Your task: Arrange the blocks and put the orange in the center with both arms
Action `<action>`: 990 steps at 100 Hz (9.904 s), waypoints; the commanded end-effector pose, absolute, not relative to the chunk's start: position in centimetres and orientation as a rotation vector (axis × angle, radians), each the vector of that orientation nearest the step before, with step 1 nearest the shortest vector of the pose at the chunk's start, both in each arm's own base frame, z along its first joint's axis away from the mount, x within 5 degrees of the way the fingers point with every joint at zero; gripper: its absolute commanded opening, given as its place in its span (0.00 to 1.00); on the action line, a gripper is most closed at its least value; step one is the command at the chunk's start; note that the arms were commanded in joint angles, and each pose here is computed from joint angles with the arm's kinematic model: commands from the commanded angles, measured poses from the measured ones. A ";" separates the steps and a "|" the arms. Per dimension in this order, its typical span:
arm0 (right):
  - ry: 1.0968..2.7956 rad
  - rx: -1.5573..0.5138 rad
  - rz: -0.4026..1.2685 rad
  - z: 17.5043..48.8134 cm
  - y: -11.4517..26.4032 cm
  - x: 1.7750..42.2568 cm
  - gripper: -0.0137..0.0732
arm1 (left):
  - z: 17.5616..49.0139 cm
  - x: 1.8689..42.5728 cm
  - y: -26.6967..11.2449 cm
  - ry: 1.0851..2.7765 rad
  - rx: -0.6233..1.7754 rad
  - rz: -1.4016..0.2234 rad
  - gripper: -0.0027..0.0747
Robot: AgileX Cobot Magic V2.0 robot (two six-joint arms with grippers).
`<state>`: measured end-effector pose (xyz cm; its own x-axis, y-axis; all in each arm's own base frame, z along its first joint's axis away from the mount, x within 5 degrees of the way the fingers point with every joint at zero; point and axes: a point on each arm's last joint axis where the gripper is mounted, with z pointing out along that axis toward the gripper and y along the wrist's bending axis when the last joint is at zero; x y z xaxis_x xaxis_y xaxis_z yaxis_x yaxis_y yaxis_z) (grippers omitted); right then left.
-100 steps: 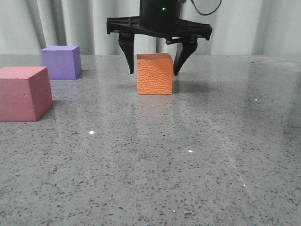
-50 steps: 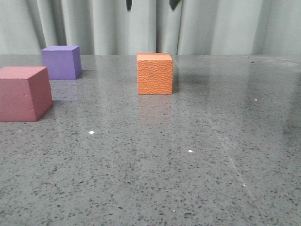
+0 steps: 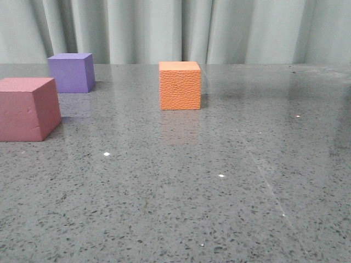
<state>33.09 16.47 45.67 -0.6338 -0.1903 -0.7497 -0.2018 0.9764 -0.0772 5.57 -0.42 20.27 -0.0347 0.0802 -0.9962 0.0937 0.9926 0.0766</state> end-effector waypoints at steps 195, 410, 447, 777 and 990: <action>1.946 0.024 -0.071 34.8 -0.7 7.7 0.02 | 19.3 5.6 -0.5 1.554 0.133 -0.029 0.01; 1.572 0.094 0.103 20.0 0.0 5.5 0.02 | 19.3 5.6 -0.5 1.554 0.133 -0.029 0.01; 1.573 0.094 0.103 20.0 0.0 5.5 0.02 | 19.6 5.5 -0.6 1.518 0.135 -0.034 0.01; 1.576 0.094 0.102 20.0 0.0 5.5 0.02 | 37.8 30.9 -27.9 2.080 0.155 -0.281 0.81; 1.576 0.094 0.102 20.0 0.0 5.5 0.02 | 31.9 32.7 -29.9 2.249 0.099 -0.219 0.08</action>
<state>5.61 0.00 18.69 -0.1202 0.1328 -0.9838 0.0088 0.9911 0.1327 33.55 -30.77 26.07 -0.7315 0.0393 -0.6807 0.1119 0.9917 -0.0630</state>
